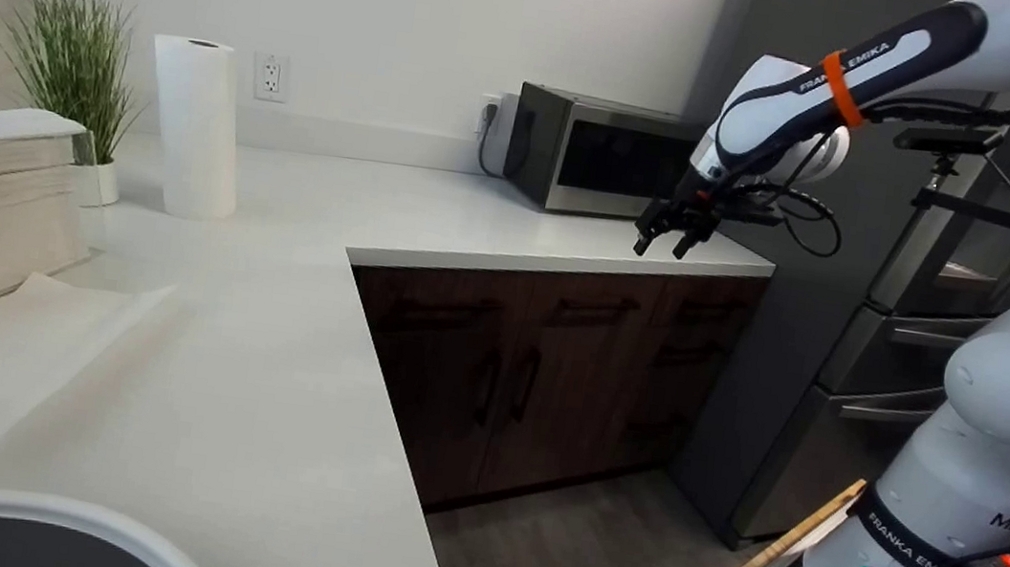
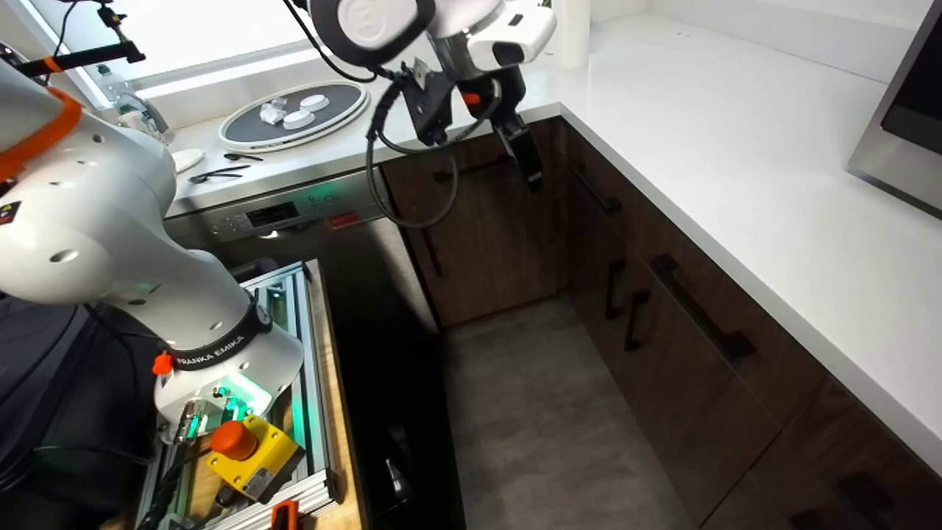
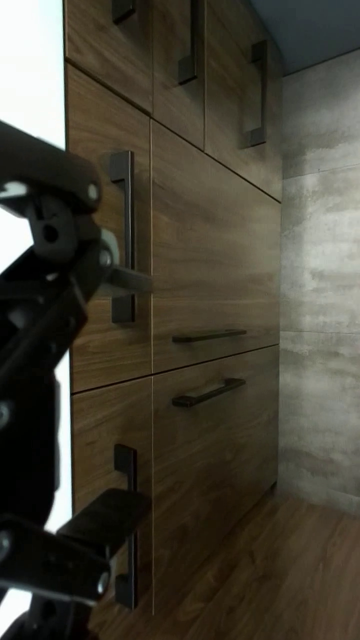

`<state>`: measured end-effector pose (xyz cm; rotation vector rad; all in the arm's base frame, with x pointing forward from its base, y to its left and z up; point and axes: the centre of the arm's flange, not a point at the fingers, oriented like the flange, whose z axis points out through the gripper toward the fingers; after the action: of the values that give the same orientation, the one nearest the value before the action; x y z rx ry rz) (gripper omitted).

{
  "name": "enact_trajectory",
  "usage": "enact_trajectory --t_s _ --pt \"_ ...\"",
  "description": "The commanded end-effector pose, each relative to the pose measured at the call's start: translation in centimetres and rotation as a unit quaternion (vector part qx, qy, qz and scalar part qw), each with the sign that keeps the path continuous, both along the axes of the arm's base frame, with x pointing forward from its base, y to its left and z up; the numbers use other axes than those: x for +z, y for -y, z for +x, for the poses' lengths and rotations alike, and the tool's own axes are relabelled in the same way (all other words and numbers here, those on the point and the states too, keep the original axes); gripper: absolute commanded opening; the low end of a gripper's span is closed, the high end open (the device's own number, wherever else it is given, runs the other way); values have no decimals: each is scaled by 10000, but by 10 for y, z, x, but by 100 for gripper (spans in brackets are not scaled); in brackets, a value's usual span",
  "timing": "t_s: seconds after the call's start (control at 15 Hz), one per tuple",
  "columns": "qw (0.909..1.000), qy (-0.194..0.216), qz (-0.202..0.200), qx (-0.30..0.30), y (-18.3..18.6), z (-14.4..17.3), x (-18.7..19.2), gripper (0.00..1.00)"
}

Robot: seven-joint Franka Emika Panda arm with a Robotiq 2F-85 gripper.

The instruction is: Open the first drawer from the right.

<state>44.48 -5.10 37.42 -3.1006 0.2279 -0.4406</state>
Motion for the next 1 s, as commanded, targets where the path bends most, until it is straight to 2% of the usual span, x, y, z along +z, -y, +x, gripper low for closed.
enact_trajectory --t_s 0.0,0.27,0.47,0.53,0.73,0.93 --pt "9994 160 -302 -17 10 44 -72 100" --pt "9986 192 -485 -27 16 72 -133 100" --pt "9987 280 -430 -47 22 98 -169 100" --pt "9989 252 -406 1 24 68 -142 100" --pt "9989 204 -419 22 25 86 -165 100" --pt "9988 225 -423 25 25 90 -165 100"
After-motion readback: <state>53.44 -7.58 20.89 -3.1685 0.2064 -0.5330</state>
